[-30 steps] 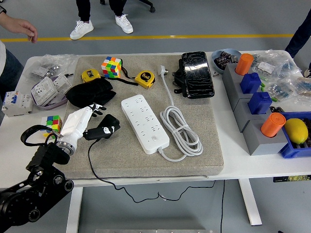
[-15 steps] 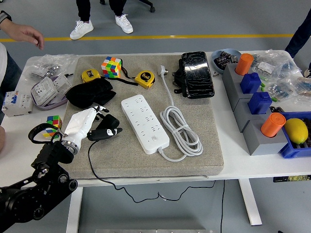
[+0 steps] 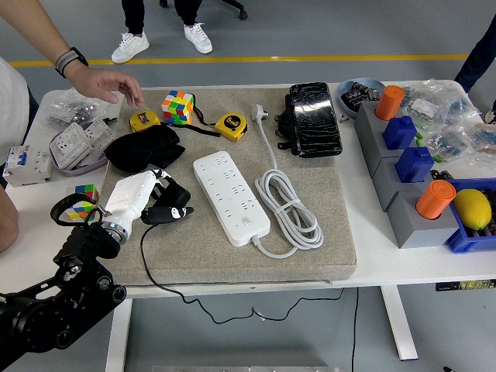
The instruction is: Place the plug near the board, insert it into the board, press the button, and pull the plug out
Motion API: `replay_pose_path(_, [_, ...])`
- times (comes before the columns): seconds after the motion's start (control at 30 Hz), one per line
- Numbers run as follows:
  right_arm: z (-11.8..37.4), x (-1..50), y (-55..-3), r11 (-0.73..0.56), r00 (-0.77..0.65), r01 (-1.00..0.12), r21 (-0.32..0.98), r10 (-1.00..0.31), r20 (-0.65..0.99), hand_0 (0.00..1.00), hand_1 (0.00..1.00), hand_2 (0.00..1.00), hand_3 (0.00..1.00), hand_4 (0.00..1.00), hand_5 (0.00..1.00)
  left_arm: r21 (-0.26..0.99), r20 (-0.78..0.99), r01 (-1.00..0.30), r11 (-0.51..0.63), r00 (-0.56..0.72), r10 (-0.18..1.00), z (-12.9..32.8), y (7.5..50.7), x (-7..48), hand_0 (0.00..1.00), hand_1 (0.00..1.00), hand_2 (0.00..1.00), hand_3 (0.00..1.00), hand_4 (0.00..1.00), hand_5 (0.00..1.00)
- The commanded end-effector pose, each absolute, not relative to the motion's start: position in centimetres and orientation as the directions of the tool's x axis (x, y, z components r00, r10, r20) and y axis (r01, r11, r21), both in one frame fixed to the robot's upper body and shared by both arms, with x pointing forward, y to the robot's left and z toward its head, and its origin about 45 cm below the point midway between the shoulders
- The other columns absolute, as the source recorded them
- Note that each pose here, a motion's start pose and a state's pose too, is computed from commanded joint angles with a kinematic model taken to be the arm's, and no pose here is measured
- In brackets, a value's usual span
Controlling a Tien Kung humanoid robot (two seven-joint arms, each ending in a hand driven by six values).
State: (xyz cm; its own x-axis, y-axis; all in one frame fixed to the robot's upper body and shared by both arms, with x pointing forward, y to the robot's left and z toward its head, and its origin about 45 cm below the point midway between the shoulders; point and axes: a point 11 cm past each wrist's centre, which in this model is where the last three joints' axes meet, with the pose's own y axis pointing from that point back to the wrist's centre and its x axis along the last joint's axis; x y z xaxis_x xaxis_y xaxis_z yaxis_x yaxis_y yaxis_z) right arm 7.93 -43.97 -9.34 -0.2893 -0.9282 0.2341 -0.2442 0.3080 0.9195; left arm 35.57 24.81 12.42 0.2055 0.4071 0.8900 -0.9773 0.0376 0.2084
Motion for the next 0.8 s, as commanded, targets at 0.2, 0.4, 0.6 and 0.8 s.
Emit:
replay_pose_path(0.2, [-9.3, 8.11, -43.98, 0.309, -0.291, -0.248, 0.918, -0.928, 0.233, 0.574, 0.644, 0.624, 0.542, 0.929, 0.494, 0.19, 0.894, -0.981, 0.041, 0.19, 0.406, 12.71, 24.65, 35.78, 0.298, 0.34, 0.424, 0.516, 0.993, 0.196])
replay_pose_path(0.4, [-9.29, 8.13, -44.02, 0.31, -0.291, -0.249, 0.918, -0.928, 0.234, 0.573, 0.644, 0.624, 0.542, 0.929, 0.495, 0.184, 0.902, -0.982, 0.04, 0.185, 0.39, 12.84, 24.59, 35.83, 0.259, 0.348, 0.432, 0.531, 0.898, 0.045])
replay_pose_path(0.6, [-9.26, 8.13, -44.07, 0.31, -0.288, -0.249, 0.918, -0.928, 0.236, 0.573, 0.643, 0.624, 0.542, 0.929, 0.495, 0.174, 0.904, -0.984, 0.045, 0.178, 0.388, 12.98, 24.5, 35.72, 0.245, 0.344, 0.422, 0.535, 0.864, 0.002])
replay_pose_path(0.8, [-9.19, 8.24, -44.2, 0.312, -0.285, -0.25, 0.916, -0.928, 0.239, 0.573, 0.643, 0.623, 0.54, 0.929, 0.495, 0.162, 0.903, -0.985, 0.054, 0.17, 0.394, 13.18, 24.42, 35.66, 0.226, 0.363, 0.431, 0.534, 0.853, 0.002])
